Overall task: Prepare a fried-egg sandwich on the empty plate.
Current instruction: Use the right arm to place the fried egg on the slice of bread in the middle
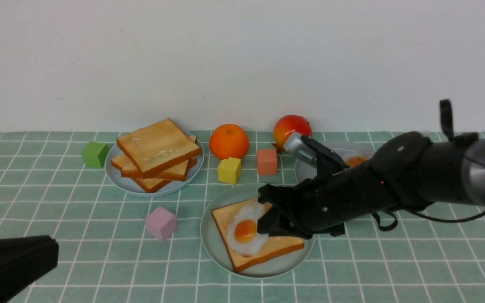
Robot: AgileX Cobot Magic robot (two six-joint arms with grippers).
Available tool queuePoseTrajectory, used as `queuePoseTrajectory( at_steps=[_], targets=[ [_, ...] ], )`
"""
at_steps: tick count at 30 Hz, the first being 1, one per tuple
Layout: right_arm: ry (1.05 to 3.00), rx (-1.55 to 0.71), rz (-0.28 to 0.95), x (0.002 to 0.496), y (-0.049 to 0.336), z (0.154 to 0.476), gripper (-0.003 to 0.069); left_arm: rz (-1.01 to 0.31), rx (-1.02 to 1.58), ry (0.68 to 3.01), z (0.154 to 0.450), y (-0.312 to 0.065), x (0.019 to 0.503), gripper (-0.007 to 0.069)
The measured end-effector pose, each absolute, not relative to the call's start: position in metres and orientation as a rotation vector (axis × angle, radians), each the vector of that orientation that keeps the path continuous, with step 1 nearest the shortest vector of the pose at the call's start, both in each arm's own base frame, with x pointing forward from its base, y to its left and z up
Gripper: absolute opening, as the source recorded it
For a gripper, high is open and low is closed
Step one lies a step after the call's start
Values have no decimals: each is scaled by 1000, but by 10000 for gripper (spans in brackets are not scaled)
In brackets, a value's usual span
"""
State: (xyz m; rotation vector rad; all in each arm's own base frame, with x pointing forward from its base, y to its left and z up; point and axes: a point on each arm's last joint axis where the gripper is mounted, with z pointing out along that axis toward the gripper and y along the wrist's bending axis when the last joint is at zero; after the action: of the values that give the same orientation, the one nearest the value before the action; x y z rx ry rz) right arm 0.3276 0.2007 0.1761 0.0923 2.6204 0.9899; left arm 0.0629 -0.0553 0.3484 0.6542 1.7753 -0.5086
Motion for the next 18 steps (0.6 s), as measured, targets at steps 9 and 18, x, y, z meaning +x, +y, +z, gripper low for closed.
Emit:
queuePoseTrajectory(
  at_steps=[9,18],
  targets=[
    [2576,155,930,335,198,173,153,-503,660,1794,347,-55,63,-3],
    [2612,78,933,333,193,174,409,-499,665,1807,346,-55,62,3]
  ],
)
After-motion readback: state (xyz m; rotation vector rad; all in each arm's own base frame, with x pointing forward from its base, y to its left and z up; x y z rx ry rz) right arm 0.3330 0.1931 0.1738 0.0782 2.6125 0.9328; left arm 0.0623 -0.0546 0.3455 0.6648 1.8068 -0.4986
